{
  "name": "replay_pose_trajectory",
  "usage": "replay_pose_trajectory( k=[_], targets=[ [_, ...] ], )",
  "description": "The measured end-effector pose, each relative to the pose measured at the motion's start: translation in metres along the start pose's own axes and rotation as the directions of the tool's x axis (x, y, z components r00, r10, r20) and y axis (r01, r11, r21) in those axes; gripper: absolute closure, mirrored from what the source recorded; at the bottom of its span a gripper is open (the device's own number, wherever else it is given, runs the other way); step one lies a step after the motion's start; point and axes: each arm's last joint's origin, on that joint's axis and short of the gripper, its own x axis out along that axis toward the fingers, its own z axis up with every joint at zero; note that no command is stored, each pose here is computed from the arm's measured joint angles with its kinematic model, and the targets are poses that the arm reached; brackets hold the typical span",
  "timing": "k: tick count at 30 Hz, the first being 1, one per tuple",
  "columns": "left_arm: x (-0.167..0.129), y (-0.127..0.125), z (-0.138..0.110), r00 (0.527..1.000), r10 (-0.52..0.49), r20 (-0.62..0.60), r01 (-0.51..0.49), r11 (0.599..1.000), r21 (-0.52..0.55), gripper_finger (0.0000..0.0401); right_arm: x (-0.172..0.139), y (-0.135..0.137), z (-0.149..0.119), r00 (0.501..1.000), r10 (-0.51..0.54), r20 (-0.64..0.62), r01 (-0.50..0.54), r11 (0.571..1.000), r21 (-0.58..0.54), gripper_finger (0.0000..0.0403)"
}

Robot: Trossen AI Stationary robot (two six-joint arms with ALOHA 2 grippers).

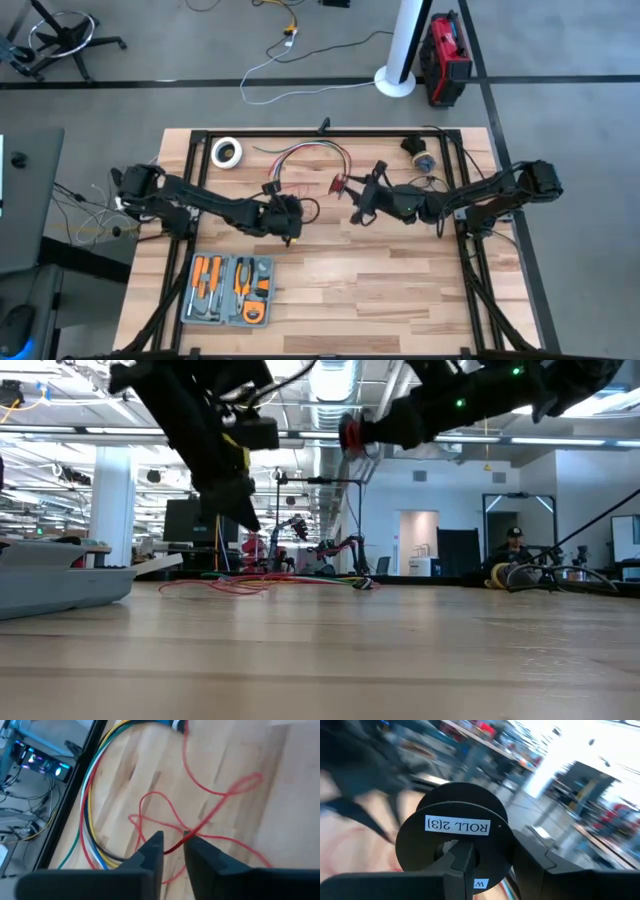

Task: Coil cords
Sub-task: Uncoil the red wire from the black spool

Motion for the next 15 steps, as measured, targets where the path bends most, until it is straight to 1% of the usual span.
replay_pose_trajectory(
  k=[2,4,8,11,13,15],
  targets=[
    [0.008,0.002,0.000,1.000,-0.008,-0.017,0.008,1.000,0.013,0.0312,-0.002,0.004,0.003,0.998,0.058,0.037,-0.058,0.998,0.001,0.0295],
    [0.013,0.004,0.002,0.999,-0.038,-0.016,0.039,0.999,0.026,0.0294,-0.003,0.006,0.004,0.993,0.101,0.059,-0.101,0.995,-0.001,0.0295],
    [0.018,0.007,0.011,0.990,-0.136,0.038,0.133,0.989,0.065,0.0259,-0.006,0.011,0.004,0.990,0.129,0.051,-0.128,0.992,-0.013,0.0295],
    [0.019,0.010,0.018,0.984,-0.143,0.101,0.134,0.987,0.093,0.0239,-0.006,0.013,0.001,0.988,0.154,0.024,-0.153,0.988,-0.010,0.0295],
    [0.020,0.012,0.022,0.982,-0.141,0.129,0.127,0.986,0.109,0.0230,-0.006,0.015,-0.001,0.980,0.200,0.018,-0.200,0.980,0.001,0.0295],
    [0.023,0.015,0.026,0.974,-0.164,0.156,0.147,0.982,0.118,0.0222,-0.007,0.017,-0.003,0.968,0.250,0.015,-0.250,0.968,0.014,0.0295]
  ],
)
